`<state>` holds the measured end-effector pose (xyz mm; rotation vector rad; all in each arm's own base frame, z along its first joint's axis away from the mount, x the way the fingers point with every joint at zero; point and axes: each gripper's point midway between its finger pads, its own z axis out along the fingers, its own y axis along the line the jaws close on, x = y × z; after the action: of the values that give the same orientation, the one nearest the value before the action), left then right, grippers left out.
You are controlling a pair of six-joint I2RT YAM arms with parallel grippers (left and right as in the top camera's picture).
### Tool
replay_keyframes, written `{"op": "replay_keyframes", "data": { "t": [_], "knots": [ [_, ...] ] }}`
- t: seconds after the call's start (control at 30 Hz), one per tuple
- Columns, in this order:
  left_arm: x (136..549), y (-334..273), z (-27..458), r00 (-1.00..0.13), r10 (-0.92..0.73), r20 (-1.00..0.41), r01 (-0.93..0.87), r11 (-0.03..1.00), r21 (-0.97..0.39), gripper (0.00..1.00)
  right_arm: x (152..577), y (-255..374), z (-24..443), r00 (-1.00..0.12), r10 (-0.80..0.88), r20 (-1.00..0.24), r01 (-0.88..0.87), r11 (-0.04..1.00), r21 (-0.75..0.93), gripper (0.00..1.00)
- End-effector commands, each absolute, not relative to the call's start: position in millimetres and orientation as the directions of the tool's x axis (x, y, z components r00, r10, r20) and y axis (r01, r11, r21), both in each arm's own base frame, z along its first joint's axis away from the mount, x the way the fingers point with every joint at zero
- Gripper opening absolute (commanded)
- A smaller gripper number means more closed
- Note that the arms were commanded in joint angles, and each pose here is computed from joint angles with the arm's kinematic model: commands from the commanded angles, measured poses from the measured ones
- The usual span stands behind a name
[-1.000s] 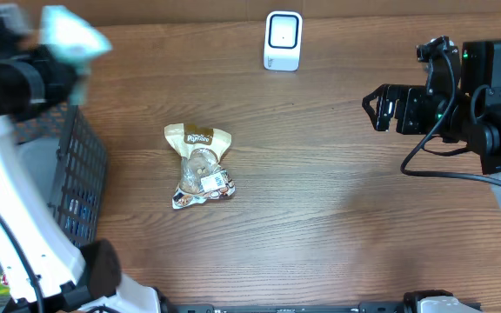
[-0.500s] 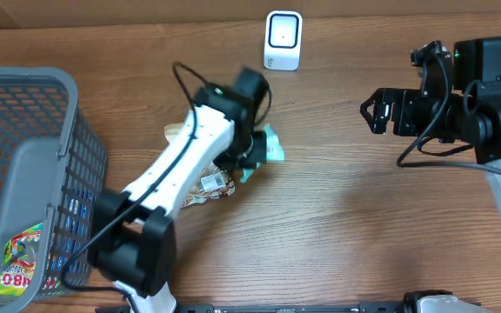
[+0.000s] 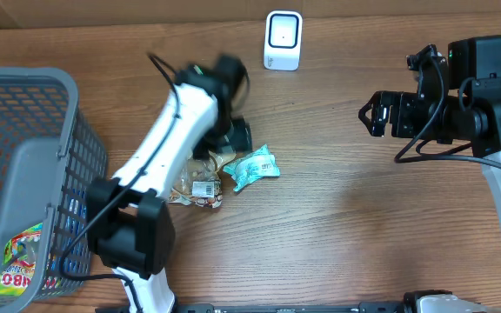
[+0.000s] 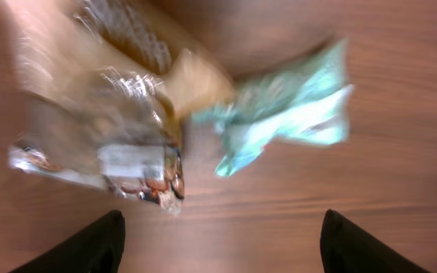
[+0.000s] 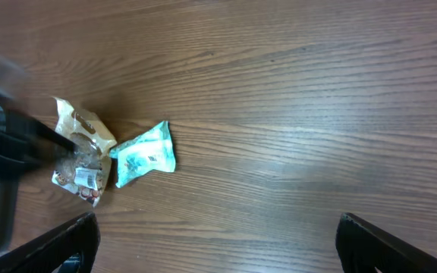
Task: Scan the item barcode
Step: 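Grasp the green tissue wipes pack in the basket and place it on table, then grasp the blue packet in the basket and place it on the table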
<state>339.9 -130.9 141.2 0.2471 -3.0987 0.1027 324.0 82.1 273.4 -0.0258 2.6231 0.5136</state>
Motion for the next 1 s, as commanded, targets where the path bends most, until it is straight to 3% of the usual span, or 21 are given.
{"op": "replay_keyframes", "data": {
  "t": [0.0,0.07,0.2,0.33,0.4,0.5,0.63,0.83,0.97],
  "knots": [
    [371.5,-106.6,249.8,-0.964,-0.165,-0.21,-0.134,0.979,-0.154,0.73,325.0,84.0,283.4,-0.879,0.066,-0.473,-0.122,0.927,0.355,1.0],
    [368.4,-71.9,302.4,-0.919,-0.225,-0.322,-0.186,0.971,-0.149,0.71,324.8,84.1,283.3,-0.879,0.066,-0.472,-0.121,0.927,0.355,1.0],
    [342.4,-12.1,363.6,-0.817,-0.309,-0.487,-0.249,0.951,-0.186,0.77,325.0,84.0,283.4,-0.879,0.066,-0.473,-0.122,0.927,0.355,1.0],
    [288.3,65.1,383.3,-0.686,-0.486,-0.542,-0.469,0.864,-0.181,0.81,325.8,84.1,283.9,-0.877,0.066,-0.476,-0.123,0.927,0.355,1.0],
    [256.1,99.7,376.5,-0.627,-0.57,-0.532,-0.585,0.795,-0.163,0.85,326.6,84.2,284.4,-0.875,0.066,-0.48,-0.125,0.927,0.355,1.0],
    [203.6,152.2,345.6,-0.499,-0.736,-0.457,-0.78,0.611,-0.132,0.9,327.7,84.3,285.1,-0.872,0.066,-0.485,-0.127,0.927,0.354,1.0],
    [181.8,198.4,286.2,-0.354,-0.87,-0.343,-0.891,0.425,-0.158,0.89,329.4,84.4,286.1,-0.868,0.066,-0.492,-0.13,0.926,0.354,1.0],
    [189.5,223.6,213.3,-0.314,-0.901,-0.298,-0.911,0.374,-0.172,0.89,329.8,84.4,286.4,-0.867,0.066,-0.494,-0.131,0.926,0.353,1.0],
    [202.9,214.0,169.0,-0.402,-0.878,-0.26,-0.869,0.456,-0.194,0.9,331.6,84.6,287.6,-0.862,0.063,-0.503,-0.137,0.926,0.351,1.0]
  ]
}}
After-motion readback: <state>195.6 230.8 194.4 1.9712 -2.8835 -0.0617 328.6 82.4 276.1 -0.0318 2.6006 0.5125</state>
